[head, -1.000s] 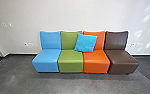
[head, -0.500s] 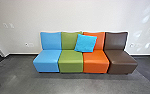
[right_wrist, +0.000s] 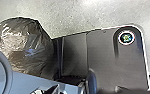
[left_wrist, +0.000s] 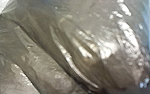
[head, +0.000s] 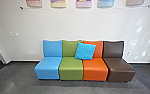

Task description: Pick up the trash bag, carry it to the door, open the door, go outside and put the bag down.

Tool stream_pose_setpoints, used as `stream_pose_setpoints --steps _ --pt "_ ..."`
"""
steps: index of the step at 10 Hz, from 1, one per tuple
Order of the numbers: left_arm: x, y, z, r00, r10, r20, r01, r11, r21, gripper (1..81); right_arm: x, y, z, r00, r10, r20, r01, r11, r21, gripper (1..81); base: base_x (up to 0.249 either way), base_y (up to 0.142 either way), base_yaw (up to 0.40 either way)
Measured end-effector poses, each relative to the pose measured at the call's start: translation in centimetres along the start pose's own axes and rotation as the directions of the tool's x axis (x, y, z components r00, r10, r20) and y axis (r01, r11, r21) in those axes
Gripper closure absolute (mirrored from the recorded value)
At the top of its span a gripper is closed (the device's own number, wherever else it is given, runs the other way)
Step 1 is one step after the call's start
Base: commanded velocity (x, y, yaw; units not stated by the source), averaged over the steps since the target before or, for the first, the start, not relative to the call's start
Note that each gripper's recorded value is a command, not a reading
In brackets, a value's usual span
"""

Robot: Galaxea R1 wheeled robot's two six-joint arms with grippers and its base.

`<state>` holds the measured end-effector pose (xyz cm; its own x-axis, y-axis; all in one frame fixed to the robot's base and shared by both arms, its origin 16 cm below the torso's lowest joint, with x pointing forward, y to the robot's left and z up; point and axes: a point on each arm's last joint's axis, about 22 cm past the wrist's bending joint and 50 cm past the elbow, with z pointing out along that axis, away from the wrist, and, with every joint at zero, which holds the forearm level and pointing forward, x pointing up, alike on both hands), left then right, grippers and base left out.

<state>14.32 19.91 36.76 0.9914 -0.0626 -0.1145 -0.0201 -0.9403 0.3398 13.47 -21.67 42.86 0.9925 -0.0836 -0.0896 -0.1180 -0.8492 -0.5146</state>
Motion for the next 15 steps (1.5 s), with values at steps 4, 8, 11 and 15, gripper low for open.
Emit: stream_pose_setpoints --steps 4,8,11,15 --pt "-2.5 0.6 -1.3 1.0 0.006 0.0 -0.006 1.0 0.003 81.1 -2.8 0.3 -0.7 1.0 0.001 -0.001 -0.001 0.9996 -0.029 1.0 0.0 0.0 0.0" --pt "-6.7 1.0 -1.8 0.9989 0.01 0.045 -0.011 0.9996 0.027 81.1 -7.5 0.3 0.1 0.999 0.017 0.042 -0.014 0.9973 -0.072 1.0 0.0 0.0 0.0" --pt "-9.8 1.5 -2.1 0.9974 0.018 0.069 -0.021 0.9992 0.033 81.1 -12.1 -0.6 0.2 0.9972 0.028 0.069 -0.024 0.9972 -0.071 1.0 0.0 0.0 0.0" --pt "-8.7 1.9 -3.4 0.9987 0.046 -0.021 -0.045 0.9981 0.041 81.1 -11.2 -1.4 0.0 0.9996 -0.026 -0.008 0.025 0.9969 -0.074 1.0 0.0 0.0 0.0"
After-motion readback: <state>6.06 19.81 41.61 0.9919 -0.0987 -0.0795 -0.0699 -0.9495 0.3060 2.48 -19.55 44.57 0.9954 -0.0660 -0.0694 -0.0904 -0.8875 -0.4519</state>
